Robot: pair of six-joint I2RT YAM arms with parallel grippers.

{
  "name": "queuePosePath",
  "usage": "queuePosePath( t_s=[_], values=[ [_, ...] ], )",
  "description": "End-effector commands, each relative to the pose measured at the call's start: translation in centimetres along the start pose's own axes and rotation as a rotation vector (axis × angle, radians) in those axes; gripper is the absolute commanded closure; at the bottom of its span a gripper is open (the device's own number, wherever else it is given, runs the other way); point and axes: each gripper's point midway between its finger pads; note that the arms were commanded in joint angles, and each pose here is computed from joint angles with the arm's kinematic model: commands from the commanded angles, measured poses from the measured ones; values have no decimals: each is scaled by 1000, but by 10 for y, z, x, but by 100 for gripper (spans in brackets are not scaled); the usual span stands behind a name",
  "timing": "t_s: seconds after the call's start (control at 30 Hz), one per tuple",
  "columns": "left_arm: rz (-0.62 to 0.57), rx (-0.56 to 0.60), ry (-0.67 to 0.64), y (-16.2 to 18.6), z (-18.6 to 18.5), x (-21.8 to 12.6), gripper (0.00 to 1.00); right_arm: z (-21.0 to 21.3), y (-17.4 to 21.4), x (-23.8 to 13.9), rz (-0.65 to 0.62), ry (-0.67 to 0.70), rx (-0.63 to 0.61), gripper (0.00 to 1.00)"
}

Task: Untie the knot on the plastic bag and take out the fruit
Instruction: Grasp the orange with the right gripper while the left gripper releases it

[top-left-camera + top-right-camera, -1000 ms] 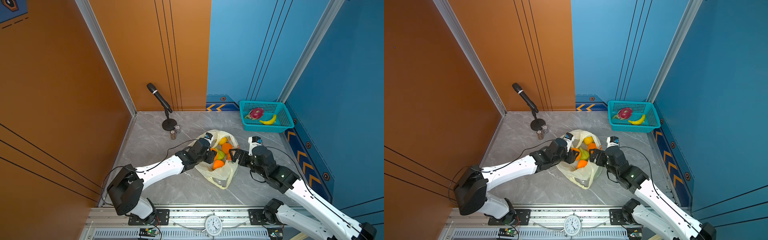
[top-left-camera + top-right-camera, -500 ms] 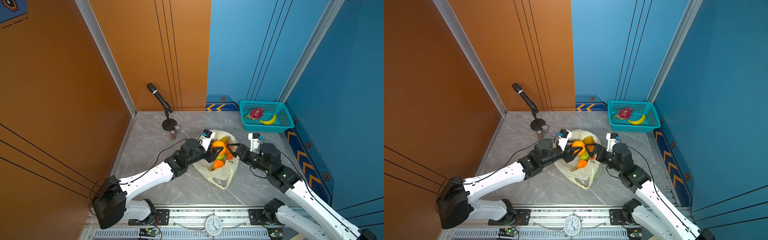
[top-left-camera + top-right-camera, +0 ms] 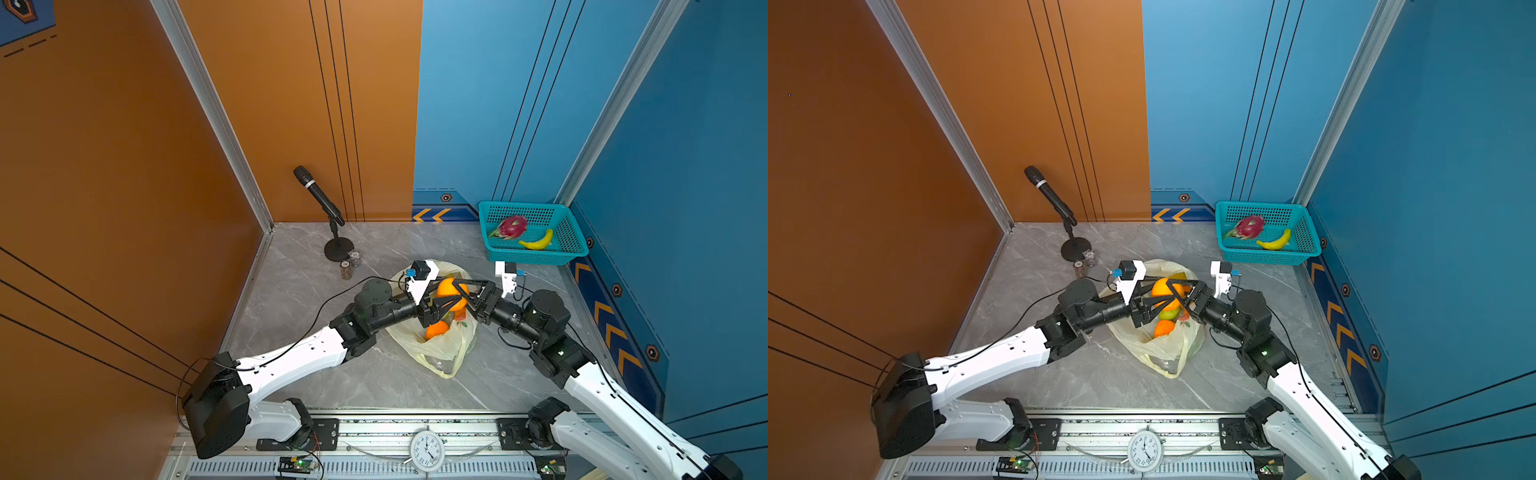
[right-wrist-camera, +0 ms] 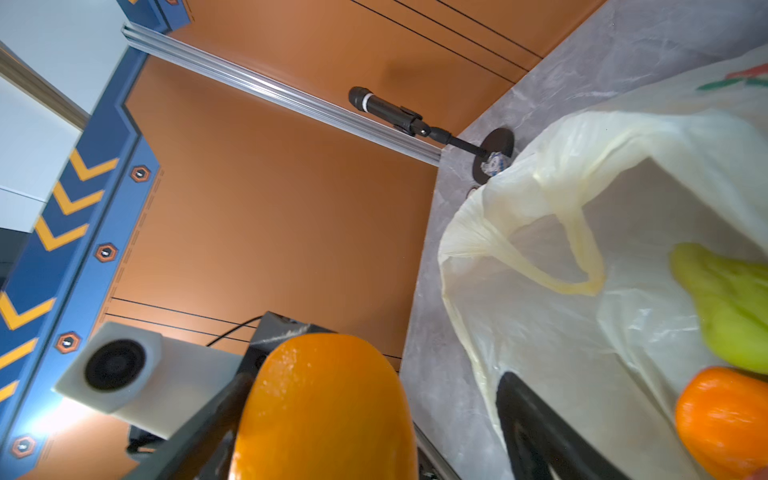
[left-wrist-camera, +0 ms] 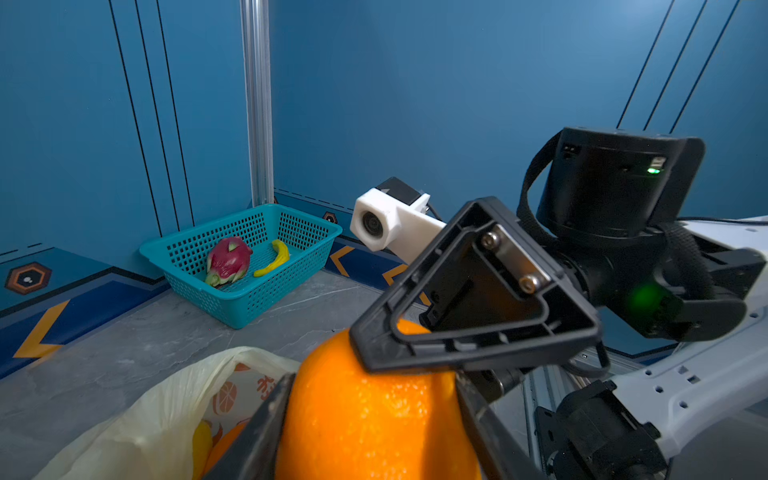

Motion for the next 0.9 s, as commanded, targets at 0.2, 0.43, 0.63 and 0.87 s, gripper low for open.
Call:
queuePosePath(
  t_s=[0.2,0.43,0.63,0.87],
  values=[
    [-76,49,36,-22,-10,6,54,17,4,1,34,-109,19,55],
    [-49,39,-49,-15,5,6,21,14,-4,-3,-3,-78,2,55],
    [-31,31,-104,-10,14,-2,7,-1,-31,-12,-99,7,-37,55],
    [0,51,-118,-7,12,-15,5,-20,-85,-23,-214,124,-77,53]
  ],
)
Point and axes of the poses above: each gripper's point midway between its finger pads, its own x axis out along the fingers, its own z axis along the line the jaws close on, y = z × x, and after that the axes turned 5 degrees about x, right-handed
